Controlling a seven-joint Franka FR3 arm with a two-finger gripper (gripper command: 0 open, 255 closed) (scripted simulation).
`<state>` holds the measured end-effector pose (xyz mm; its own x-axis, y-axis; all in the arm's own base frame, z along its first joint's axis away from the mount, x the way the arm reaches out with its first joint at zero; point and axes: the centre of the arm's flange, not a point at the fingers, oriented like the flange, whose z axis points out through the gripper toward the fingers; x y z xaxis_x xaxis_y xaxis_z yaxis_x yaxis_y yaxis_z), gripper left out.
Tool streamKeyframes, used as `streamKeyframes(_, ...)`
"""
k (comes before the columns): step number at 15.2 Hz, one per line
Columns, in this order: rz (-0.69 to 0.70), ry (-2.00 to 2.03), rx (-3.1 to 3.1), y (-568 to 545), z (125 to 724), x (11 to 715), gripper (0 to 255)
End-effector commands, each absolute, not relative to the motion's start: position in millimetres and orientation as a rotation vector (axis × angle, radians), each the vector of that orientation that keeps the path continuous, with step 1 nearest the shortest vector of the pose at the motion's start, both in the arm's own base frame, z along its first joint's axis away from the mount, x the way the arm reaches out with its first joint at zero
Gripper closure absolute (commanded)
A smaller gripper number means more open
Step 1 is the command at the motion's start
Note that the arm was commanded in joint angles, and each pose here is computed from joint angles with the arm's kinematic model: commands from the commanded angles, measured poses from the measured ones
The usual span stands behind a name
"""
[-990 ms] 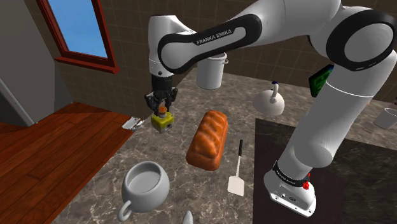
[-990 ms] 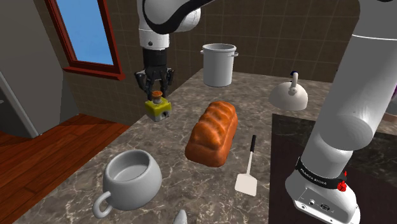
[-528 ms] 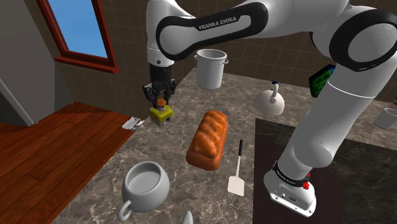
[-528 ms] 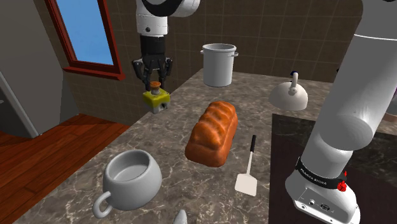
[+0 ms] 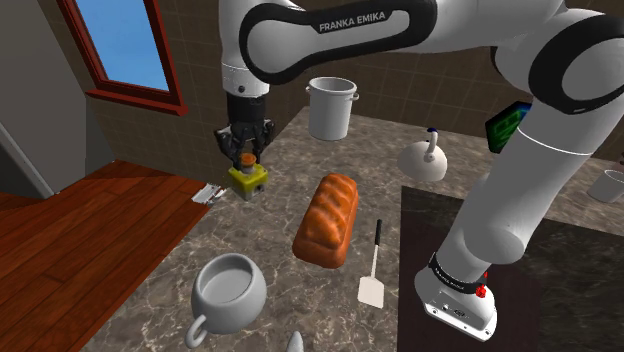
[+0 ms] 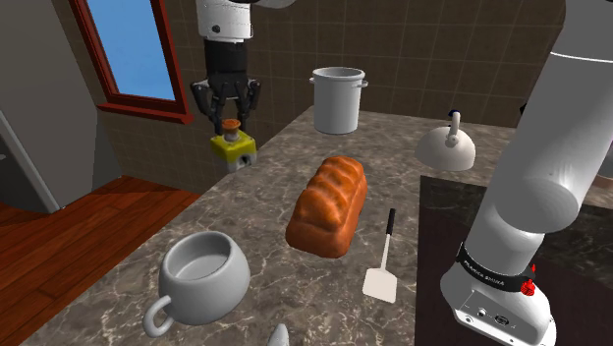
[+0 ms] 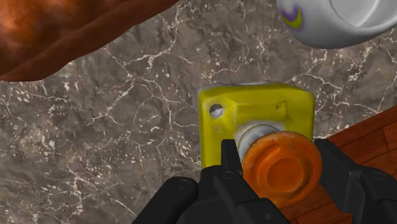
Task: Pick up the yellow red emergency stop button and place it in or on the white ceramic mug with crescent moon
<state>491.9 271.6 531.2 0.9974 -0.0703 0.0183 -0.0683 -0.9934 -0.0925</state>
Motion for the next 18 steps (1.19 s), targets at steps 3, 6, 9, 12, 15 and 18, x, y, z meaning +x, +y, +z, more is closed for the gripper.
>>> streamKeyframes(3, -0.033, 0.107, -3.048, 317.0, 539.3, 461.5, 255)
streamKeyframes(6, -0.033, 0.107, -3.048, 349.9, 545.3, 440.4, 255)
streamKeyframes(9, -0.033, 0.107, -3.048, 382.9, 551.3, 419.2, 255)
streamKeyframes(12, -0.033, 0.107, -3.048, 415.8, 557.3, 398.1, 255)
streamKeyframes(15, -0.033, 0.107, -3.048, 456.8, 564.8, 371.8, 255)
streamKeyframes(18, -0.033, 0.107, -3.048, 456.7, 548.9, 371.7, 255)
